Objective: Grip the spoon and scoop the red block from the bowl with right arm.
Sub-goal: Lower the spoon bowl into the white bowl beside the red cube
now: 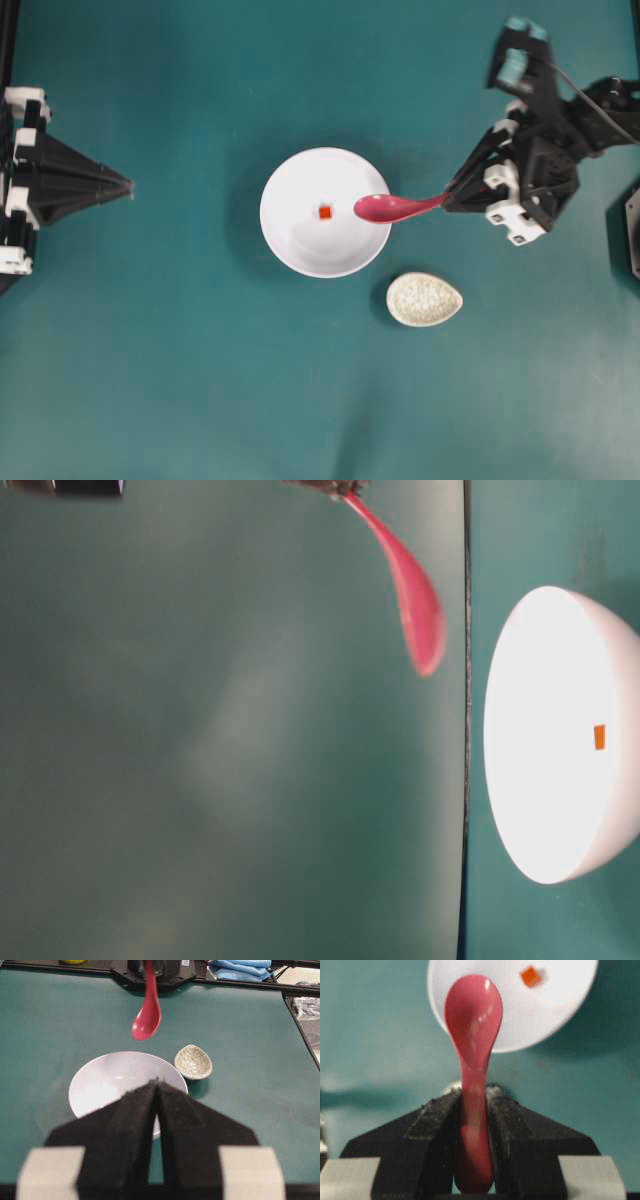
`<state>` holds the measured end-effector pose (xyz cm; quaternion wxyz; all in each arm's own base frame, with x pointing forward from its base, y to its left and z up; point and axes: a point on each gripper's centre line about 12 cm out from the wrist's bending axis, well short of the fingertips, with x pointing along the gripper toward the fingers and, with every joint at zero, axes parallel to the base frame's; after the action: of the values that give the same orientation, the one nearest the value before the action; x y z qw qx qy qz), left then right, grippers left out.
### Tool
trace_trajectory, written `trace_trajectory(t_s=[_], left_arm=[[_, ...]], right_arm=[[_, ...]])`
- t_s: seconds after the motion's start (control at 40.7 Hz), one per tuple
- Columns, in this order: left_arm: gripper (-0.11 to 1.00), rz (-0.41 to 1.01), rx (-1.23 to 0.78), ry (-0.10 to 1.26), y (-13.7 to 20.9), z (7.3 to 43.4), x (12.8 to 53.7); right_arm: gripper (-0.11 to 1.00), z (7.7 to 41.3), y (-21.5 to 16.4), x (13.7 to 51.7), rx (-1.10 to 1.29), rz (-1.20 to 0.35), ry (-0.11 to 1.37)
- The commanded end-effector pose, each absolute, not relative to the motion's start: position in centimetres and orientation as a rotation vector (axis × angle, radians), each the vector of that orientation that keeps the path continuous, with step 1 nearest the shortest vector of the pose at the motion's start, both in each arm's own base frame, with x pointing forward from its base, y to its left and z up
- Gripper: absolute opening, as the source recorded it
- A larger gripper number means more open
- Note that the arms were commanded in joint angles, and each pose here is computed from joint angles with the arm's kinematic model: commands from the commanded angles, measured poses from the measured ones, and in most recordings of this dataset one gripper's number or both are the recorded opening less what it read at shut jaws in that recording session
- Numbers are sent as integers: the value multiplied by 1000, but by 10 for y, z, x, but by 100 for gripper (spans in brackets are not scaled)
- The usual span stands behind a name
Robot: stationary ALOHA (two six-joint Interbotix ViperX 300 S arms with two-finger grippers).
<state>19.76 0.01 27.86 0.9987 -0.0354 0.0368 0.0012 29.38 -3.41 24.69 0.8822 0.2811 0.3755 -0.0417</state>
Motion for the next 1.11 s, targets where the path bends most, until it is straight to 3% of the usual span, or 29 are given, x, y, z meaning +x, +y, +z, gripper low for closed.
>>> trace_trajectory(t_s=[0.0,0.295,0.541,1.081], left_arm=[[0,3,-66,48,0,290,201],[0,1,-65,52,0,289,202],[0,1,-54,46,0,290,202],[0,0,-49,41,0,291,202]], right_arm=[[24,256,-39,311,555,-65,829],[24,235,-51,358,460,-49,1017],[24,213,-47,370,349,-35,1136],[24,194,-52,396,300,-80,1027]])
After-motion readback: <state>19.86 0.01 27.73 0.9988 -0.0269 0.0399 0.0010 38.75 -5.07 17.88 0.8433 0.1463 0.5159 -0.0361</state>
